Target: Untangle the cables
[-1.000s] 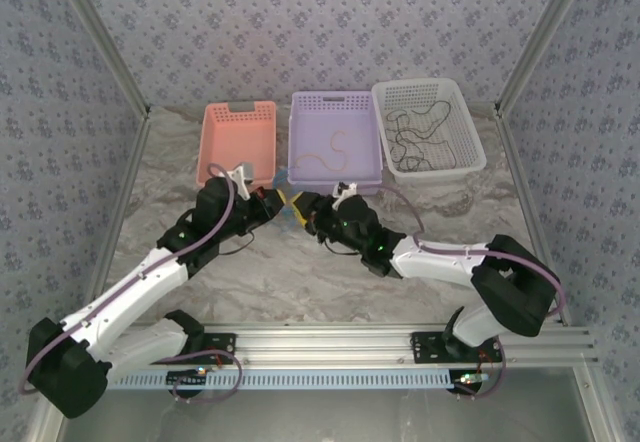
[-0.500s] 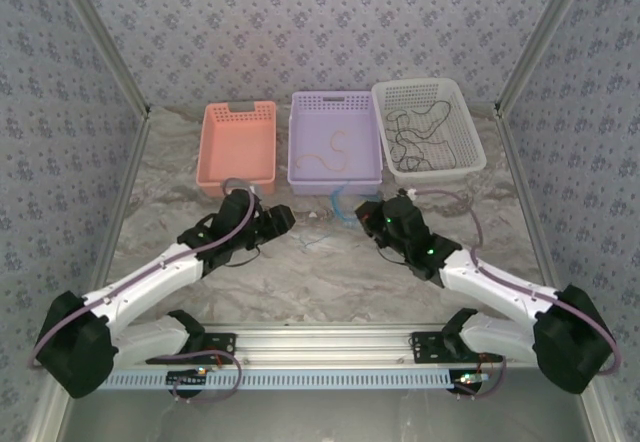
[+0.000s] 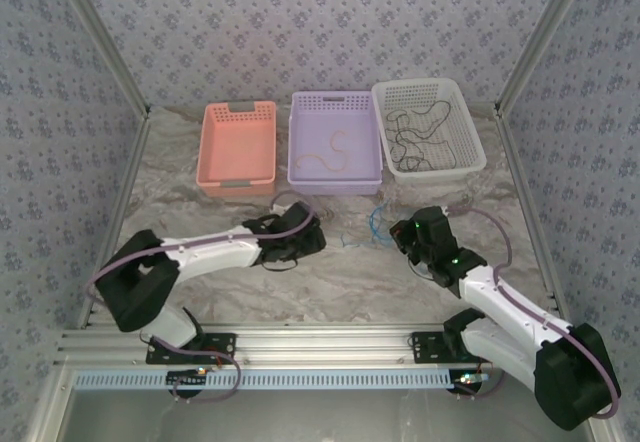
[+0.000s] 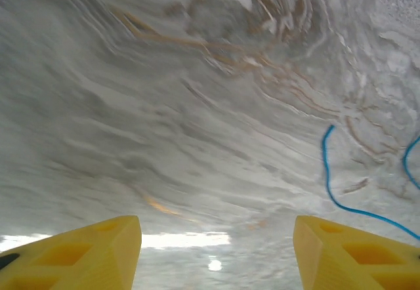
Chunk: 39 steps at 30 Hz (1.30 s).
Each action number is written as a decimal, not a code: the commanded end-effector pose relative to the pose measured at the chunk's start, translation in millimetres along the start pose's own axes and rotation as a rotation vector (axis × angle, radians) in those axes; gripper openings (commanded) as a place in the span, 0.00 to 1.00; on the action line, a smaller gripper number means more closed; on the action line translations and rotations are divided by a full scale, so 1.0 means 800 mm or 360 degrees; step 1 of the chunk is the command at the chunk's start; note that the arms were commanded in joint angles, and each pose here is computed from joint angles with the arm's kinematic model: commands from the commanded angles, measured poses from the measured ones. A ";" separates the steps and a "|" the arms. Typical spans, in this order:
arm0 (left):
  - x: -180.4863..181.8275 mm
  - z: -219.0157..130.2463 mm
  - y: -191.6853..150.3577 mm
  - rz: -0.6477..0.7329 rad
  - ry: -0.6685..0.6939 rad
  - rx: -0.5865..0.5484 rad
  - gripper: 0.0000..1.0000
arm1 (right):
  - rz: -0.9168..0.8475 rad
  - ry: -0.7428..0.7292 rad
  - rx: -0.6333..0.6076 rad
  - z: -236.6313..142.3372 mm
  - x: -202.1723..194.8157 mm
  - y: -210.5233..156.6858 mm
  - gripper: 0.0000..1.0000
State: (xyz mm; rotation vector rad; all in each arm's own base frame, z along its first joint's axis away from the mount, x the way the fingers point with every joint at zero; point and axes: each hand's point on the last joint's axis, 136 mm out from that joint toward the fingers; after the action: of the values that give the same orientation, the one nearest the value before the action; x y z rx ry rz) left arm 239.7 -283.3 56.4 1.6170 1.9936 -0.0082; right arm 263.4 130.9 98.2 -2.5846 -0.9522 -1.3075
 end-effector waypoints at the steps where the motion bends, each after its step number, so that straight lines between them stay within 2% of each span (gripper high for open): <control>1: -0.038 0.011 0.000 -0.0407 -0.0144 -0.0039 0.63 | -0.0038 -0.0033 0.0030 -0.002 -0.011 -0.005 0.00; 6: -0.081 0.019 -0.013 -0.0816 -0.0373 -0.0030 0.67 | -0.0033 -0.0018 0.0037 -0.002 -0.011 -0.005 0.00; 7: -0.087 0.020 -0.015 -0.0892 -0.0391 -0.0027 0.75 | -0.0034 -0.0014 0.0037 -0.002 -0.010 -0.005 0.00; 10: -0.102 0.023 -0.018 -0.1076 -0.0444 -0.0001 0.83 | -0.0036 -0.0003 0.0035 -0.004 -0.010 -0.005 0.00; 11: -0.109 0.025 -0.021 -0.1140 -0.0480 0.0024 0.84 | -0.0033 -0.0003 0.0036 -0.004 -0.010 -0.006 0.00; 15: -0.138 0.043 -0.039 -0.1341 -0.0600 0.0171 0.80 | -0.0027 0.0005 0.0033 -0.005 -0.011 -0.005 0.00; 19: -0.160 0.063 -0.046 -0.1440 -0.0668 0.0256 0.74 | -0.0023 0.0017 0.0034 -0.007 -0.010 -0.006 0.00; 22: -0.161 0.075 -0.045 -0.1482 -0.0670 0.0239 0.61 | -0.0022 0.0017 0.0031 -0.009 -0.011 -0.006 0.00; 23: -0.157 0.077 -0.042 -0.1487 -0.0666 0.0208 0.54 | -0.0023 0.0017 0.0029 -0.009 -0.012 -0.005 0.00; 27: -0.131 0.079 -0.029 -0.1471 -0.0629 0.0118 0.05 | -0.0033 0.0017 0.0008 -0.013 -0.013 -0.002 0.00; 28: -0.120 0.076 -0.024 -0.1470 -0.0620 0.0083 0.00 | -0.0042 0.0016 0.0004 -0.014 -0.012 -0.001 0.00; 34: -0.015 0.019 0.019 -0.1329 -0.0399 -0.0216 0.00 | -0.0117 -0.0028 -0.0085 -0.028 -0.013 0.028 0.00; 39: 0.077 -0.068 0.076 -0.1125 -0.0189 -0.0495 0.00 | -0.0183 -0.0046 -0.0154 -0.041 -0.005 0.063 0.00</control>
State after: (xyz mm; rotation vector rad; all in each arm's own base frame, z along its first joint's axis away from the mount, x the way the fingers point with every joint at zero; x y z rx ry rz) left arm 269.8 -249.8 89.5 0.5182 2.2162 -0.3254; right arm 262.7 84.1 108.9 -2.6740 -0.9726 -1.3537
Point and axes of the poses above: each hand's point on the last joint's axis, 136 mm out from that joint toward the fingers, its own z axis out along the fingers, its own x axis along the line the jaws close on, y = z × x, and after that the axes turned 3 degrees about z, right-handed
